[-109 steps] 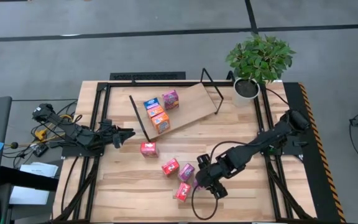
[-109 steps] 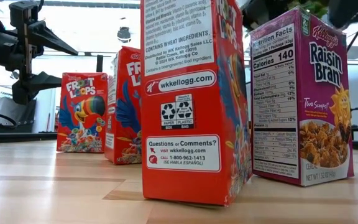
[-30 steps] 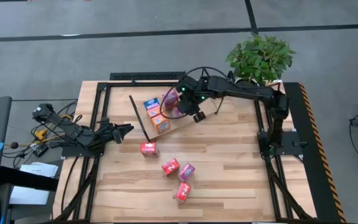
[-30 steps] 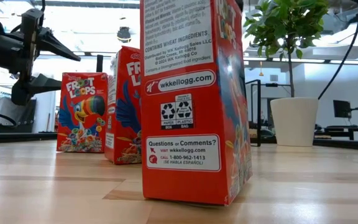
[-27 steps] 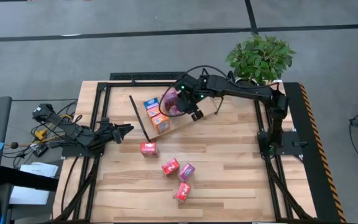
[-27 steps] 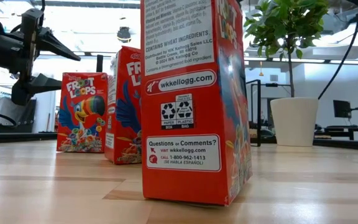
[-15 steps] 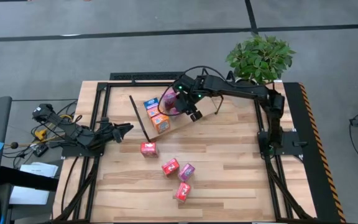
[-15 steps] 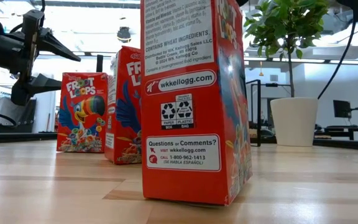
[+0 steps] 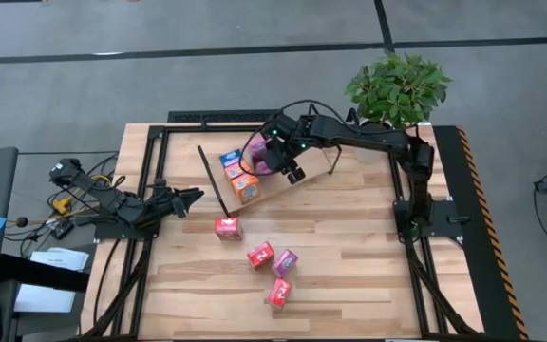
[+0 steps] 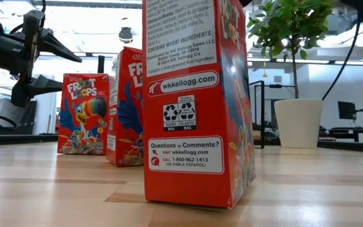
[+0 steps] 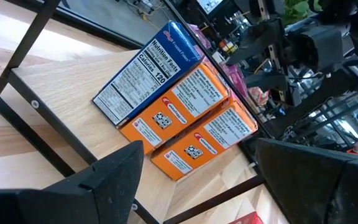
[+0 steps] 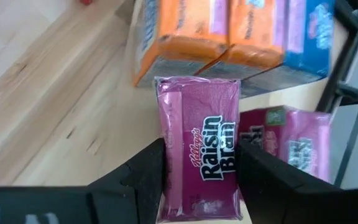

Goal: Stack cereal on shelf
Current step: Put the bottom purple cereal box on the shelf aligned with the other purple cereal box

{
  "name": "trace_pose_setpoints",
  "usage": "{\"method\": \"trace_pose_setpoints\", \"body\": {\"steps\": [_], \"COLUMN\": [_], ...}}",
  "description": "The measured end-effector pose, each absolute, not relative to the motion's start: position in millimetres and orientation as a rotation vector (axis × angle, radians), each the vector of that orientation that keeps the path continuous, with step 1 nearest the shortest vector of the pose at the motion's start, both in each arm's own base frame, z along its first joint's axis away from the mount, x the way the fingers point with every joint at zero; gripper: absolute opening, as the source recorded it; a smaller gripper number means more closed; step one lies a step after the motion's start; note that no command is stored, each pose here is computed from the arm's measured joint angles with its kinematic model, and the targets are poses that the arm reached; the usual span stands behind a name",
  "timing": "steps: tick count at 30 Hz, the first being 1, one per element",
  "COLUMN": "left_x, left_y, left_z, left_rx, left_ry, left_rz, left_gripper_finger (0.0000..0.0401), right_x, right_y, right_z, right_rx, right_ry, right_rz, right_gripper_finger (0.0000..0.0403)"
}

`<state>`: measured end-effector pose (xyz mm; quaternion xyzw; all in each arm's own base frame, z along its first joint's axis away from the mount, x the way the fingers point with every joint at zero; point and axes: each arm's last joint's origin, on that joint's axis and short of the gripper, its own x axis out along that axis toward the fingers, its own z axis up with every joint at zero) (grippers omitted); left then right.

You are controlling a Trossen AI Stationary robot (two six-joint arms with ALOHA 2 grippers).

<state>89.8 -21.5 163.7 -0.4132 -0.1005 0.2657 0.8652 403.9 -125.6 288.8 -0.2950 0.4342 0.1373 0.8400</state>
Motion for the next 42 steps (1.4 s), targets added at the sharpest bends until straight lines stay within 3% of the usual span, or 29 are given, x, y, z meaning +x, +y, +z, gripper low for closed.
{"method": "trace_pose_setpoints", "body": {"steps": [20,28,32,37,42], "left_x": [89.8,89.7,89.7,89.7,89.7], "left_y": [-21.5,-21.4,-21.4,-21.4,-21.4], "left_z": [163.6,163.6,163.6,163.6,163.6], "left_rx": [-0.863,-0.854,-0.847,-0.847,-0.847], "left_ry": [-0.21,-0.209,-0.207,-0.205,-0.205], "left_rz": [0.557,0.561,0.562,0.559,0.558], "left_gripper_finger": [0.03,0.03,0.03,0.03,0.03], "right_x": [407.1,397.9,391.8,389.4,394.2], "right_y": [-130.7,-129.3,-125.1,-115.1,-105.0], "right_z": [289.9,339.2,343.3,329.7,314.3], "right_rx": [-0.612,-0.567,-0.465,-0.332,-0.338], "right_ry": [0.893,0.88,0.919,0.975,0.99], "right_rz": [0.244,0.152,0.179,0.28,0.318], "right_gripper_finger": [0.0267,0.0258,0.021,0.0109,0.0018]}}
